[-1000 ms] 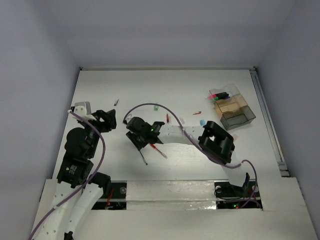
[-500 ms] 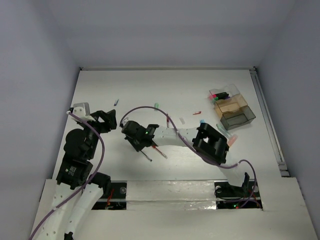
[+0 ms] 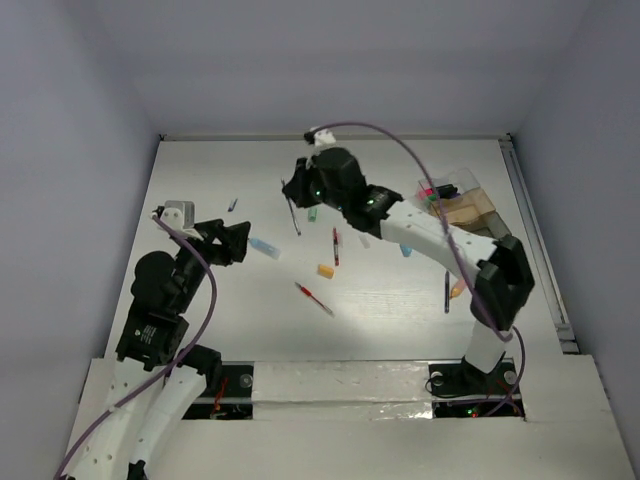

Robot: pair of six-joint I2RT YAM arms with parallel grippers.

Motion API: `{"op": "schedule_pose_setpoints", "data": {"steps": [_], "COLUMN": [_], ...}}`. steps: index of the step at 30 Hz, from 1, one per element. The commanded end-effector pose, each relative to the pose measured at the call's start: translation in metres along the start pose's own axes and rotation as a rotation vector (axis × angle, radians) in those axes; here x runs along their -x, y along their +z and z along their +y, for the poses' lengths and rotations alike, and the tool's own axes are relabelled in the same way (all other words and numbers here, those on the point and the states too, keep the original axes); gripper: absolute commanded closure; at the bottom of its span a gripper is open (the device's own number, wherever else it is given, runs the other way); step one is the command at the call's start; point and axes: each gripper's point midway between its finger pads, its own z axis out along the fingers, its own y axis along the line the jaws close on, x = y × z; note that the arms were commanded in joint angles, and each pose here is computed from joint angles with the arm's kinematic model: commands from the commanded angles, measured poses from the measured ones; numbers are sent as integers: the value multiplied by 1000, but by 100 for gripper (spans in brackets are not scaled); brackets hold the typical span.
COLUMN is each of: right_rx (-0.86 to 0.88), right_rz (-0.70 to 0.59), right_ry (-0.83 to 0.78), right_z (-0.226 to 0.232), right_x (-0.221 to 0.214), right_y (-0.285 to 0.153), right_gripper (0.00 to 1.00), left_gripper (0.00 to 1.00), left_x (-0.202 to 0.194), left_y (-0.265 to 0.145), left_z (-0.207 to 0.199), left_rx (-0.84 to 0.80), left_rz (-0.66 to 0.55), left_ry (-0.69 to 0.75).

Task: Sort the stationery into containers
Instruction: Pick up the pen from the center of the board.

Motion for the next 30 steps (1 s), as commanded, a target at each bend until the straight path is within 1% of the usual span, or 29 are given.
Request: {"op": "schedule_pose_setpoints", "data": {"steps": [1,4,5,7,9,12,14,18,30], "right_rx": [248,327,349,413,459,501,514,534,635], "right_rz": [-284,-372,-384,-389,-375,-352,-348,-322,-372], "right_ry": [59,127,139,162,173,186,192,208,214], "right_z": [70,81,85,96,106,113,114,114,123], "right_x": [87,109,113,116,118,114,113,102,101], "right_y": [-45,-65,-70,-74,-77,-75,-75,-73,-88], "right_gripper": [100,100,100,100,100,100,100,100,100], "left_gripper": [40,40,40,40,40,41,41,47,55], "left_x": [1,-7,-9,-13,-8,-8,-7,-10,-12], "left_y": [8,11,12,10,8,7,7,9,18], "left_z": [-29,-40,-44,-55,-65,-69,-67,-65,-46], "left_rx": [-157,-227,-251,-325,-387,-411,-407,-397,-284], "left_rz": [16,57,64,89,74,75,73,78,82], "left_ry": [-11,-18,-21,-29,-36,-42,-43,-45,-53]}}
